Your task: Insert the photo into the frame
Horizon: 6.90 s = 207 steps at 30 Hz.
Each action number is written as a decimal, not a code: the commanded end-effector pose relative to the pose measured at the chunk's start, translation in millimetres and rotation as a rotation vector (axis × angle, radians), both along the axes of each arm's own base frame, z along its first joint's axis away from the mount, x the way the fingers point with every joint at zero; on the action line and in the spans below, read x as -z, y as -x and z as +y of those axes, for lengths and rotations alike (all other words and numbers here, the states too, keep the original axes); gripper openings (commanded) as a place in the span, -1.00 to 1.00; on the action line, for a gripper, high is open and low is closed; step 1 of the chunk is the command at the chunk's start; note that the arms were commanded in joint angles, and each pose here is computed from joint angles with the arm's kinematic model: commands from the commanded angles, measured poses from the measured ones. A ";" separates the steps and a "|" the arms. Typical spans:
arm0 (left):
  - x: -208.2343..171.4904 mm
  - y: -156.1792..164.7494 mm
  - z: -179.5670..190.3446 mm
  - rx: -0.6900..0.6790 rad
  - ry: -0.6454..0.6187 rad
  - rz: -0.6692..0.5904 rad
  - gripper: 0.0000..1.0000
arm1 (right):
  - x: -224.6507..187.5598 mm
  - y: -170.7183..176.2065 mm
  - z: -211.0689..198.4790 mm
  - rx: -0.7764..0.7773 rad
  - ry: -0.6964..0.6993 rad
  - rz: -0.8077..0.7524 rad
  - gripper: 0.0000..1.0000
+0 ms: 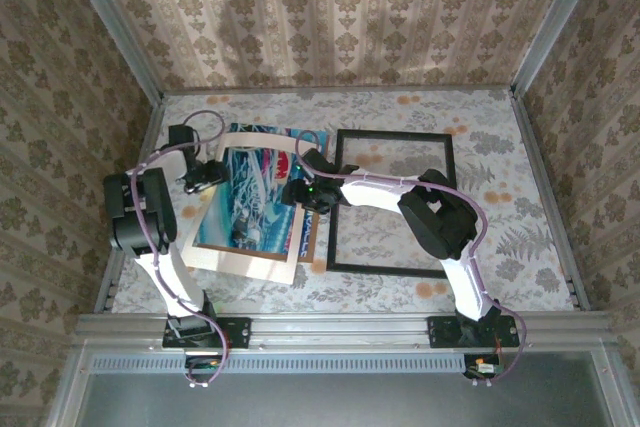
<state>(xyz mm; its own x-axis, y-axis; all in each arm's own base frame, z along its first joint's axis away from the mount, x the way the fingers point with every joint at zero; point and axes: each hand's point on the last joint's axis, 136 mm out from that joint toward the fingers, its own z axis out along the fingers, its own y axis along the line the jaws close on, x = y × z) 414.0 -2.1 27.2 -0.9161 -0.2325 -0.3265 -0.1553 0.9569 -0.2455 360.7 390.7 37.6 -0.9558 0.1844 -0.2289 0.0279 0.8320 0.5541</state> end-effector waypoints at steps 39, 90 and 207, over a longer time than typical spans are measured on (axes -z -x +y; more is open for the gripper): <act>-12.4 -3.6 -2.7 0.095 -0.190 0.061 -0.80 | -70.3 5.5 -12.4 -0.103 -0.031 -0.090 0.49; -68.4 -3.8 -73.1 0.302 -0.542 0.022 -1.00 | -269.1 -7.0 -82.6 -0.236 -0.358 -0.399 0.76; -153.1 9.0 -147.6 0.376 -0.080 -0.359 0.34 | -54.0 29.3 -399.4 0.233 0.290 0.205 -0.96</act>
<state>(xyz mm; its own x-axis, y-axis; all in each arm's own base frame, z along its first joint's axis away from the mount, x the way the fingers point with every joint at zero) 403.4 -148.3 186.3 -0.7541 0.1284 -0.6441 0.2793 0.9503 -0.1376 327.1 -2.1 93.3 -0.9163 0.3822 -0.1199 0.3331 0.8933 0.3018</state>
